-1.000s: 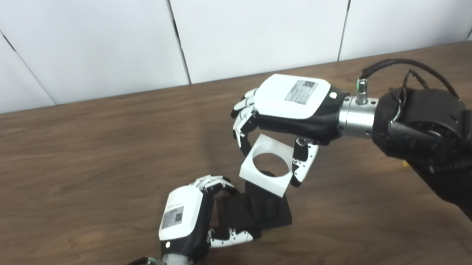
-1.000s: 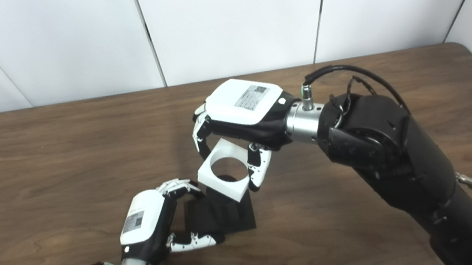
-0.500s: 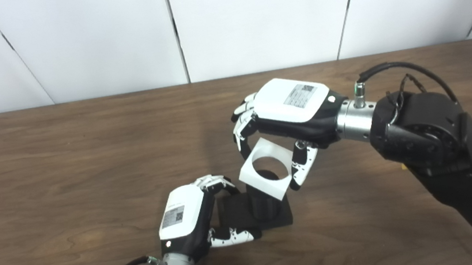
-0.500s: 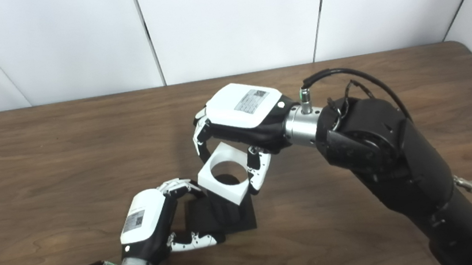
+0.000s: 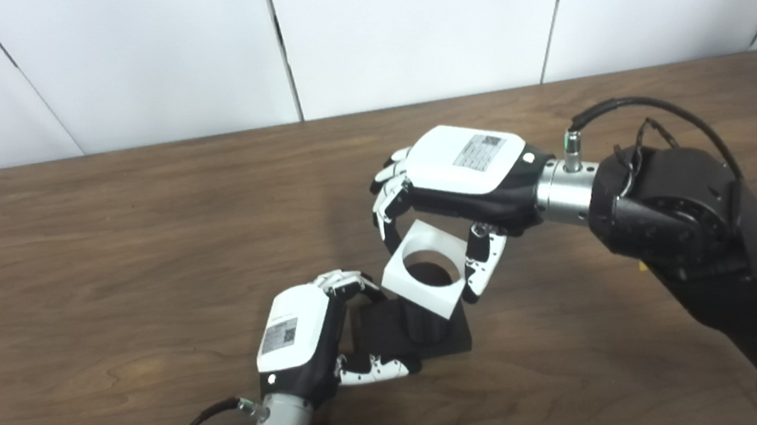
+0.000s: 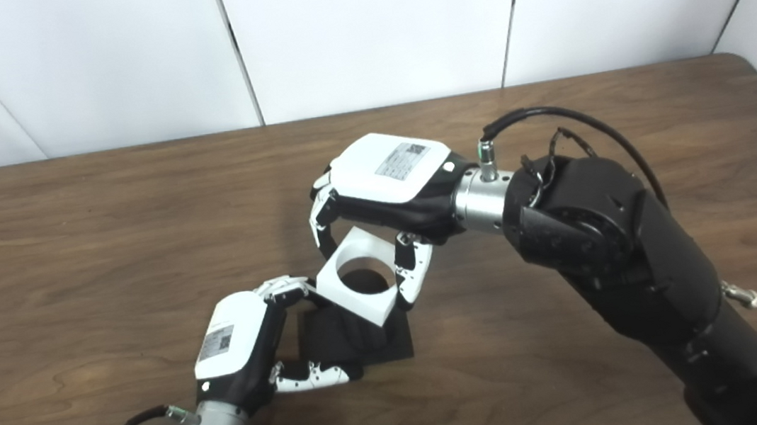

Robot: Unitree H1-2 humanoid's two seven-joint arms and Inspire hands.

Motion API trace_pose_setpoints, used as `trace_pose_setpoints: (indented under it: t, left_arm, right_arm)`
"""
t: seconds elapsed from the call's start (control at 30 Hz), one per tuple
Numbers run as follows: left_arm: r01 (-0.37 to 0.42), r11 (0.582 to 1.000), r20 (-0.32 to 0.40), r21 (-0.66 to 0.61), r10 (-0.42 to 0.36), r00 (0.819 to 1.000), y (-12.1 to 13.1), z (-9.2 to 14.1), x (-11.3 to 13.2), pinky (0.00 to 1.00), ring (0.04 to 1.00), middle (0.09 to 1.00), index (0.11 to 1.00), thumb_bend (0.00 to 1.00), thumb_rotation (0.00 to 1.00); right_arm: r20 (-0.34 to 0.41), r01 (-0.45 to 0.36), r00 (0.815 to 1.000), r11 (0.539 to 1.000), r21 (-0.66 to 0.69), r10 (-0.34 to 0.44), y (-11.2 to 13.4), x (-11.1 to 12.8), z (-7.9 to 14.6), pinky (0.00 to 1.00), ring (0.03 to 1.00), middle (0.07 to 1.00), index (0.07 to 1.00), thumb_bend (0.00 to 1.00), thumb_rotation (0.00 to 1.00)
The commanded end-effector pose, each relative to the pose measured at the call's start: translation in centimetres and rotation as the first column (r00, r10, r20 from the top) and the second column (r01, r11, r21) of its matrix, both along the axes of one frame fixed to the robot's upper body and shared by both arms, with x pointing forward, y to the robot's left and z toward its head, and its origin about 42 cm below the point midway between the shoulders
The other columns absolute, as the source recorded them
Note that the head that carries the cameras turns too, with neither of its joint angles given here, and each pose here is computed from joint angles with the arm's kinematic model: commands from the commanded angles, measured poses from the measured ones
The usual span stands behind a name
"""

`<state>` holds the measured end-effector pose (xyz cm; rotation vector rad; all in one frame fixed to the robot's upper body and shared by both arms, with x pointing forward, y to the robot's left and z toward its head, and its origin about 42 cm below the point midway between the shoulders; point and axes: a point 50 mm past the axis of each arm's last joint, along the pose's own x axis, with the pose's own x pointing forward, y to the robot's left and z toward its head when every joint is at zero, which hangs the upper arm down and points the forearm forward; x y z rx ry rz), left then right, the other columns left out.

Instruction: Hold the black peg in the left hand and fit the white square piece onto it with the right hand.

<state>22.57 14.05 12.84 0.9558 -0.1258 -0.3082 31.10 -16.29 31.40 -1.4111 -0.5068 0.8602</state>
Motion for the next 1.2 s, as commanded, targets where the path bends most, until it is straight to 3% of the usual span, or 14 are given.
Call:
trace_pose_setpoints:
  t: [0.0,0.6,1.17]
  left_arm:
    - [0.041,0.999,-0.130,0.011,-0.039,0.991,-0.8,-1.6,-1.1,0.76,0.822,0.760,0.485,0.52,0.05]
    - [0.034,0.999,-0.132,0.013,-0.032,0.991,-1.4,-1.4,-0.9,0.76,0.824,0.761,0.485,0.52,0.05]
    - [0.036,0.999,-0.133,0.016,-0.033,0.991,-1.7,-1.5,-0.6,0.76,0.825,0.762,0.486,0.52,0.05]
  right_arm:
    - [0.060,-0.010,0.998,0.999,0.033,0.008,0.2,0.2,1.1,0.91,0.862,0.744,0.484,0.52,0.13]
    - [0.029,-0.001,1.000,0.999,0.033,0.000,-0.2,0.1,0.8,0.92,0.869,0.745,0.484,0.52,0.13]
    - [0.029,-0.045,0.999,0.999,0.023,0.044,1.0,-0.2,0.4,0.91,0.870,0.742,0.482,0.52,0.13]
